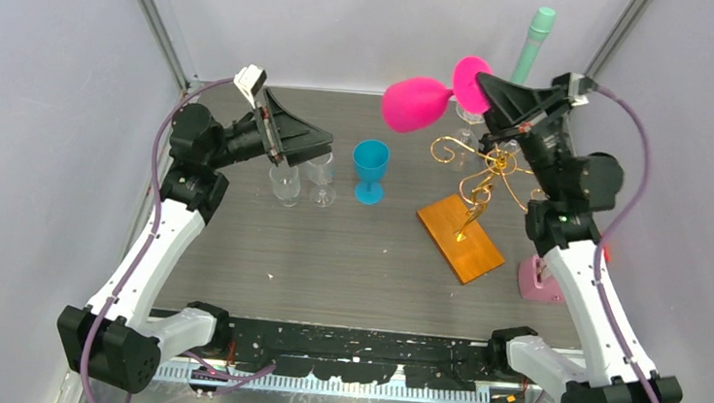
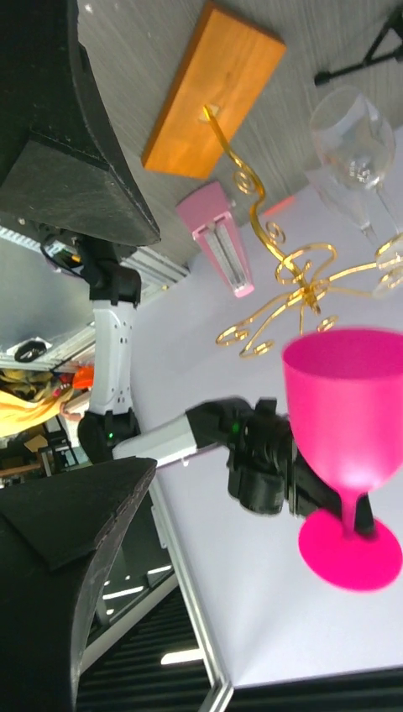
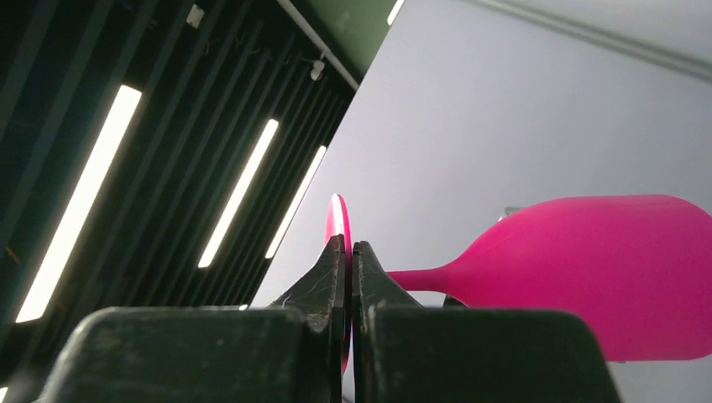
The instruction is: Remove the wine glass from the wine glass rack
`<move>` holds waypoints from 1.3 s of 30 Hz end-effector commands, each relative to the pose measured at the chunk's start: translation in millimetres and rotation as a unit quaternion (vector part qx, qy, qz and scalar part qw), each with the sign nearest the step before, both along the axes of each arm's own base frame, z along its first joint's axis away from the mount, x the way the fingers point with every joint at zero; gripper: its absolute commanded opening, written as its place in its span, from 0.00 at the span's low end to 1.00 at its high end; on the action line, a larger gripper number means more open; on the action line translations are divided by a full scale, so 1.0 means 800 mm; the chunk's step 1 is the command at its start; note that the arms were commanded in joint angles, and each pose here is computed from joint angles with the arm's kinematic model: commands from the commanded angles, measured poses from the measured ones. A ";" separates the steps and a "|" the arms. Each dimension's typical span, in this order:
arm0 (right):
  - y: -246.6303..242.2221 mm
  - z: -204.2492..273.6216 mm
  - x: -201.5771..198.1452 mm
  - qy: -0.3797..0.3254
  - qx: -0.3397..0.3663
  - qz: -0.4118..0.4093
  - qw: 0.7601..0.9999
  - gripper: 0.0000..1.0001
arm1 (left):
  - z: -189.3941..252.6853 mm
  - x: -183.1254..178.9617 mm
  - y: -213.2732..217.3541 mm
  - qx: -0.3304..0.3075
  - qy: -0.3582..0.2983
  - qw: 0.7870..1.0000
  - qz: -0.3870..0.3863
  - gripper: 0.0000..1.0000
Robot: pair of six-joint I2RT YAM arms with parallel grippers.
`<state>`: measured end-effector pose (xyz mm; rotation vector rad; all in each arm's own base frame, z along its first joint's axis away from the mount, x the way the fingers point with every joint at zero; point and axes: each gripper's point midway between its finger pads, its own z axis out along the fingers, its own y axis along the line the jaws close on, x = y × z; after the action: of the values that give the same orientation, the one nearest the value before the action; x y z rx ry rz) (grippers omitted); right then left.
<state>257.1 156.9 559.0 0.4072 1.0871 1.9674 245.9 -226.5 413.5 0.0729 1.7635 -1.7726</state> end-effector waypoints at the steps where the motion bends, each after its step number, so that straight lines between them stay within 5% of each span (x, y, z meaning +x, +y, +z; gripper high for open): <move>1: 0.034 0.017 -0.016 -0.040 0.043 0.043 0.997 0.00 | 0.045 -0.027 0.003 -0.050 -0.051 0.997 -0.020 1.00; 19: 0.114 0.001 -0.024 -0.027 0.072 0.133 0.988 0.00 | 0.090 -0.054 0.009 -0.114 -0.061 0.990 -0.051 0.96; 25: 0.103 0.014 -0.036 -0.054 0.071 0.106 0.990 0.00 | 0.086 -0.057 0.008 -0.090 -0.078 0.992 -0.046 0.93; 31: 0.085 0.034 -0.068 -0.105 0.044 0.066 0.991 0.00 | 0.035 -0.026 0.007 0.004 -0.042 0.999 0.008 1.00; 39: 0.090 0.015 -0.063 -0.068 0.060 0.096 0.991 0.00 | 0.075 -0.029 0.003 -0.057 -0.064 0.996 -0.024 1.00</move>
<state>204.6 227.4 574.4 0.2105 0.9762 2.1616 232.9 -223.9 442.5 0.0940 1.6872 -1.8034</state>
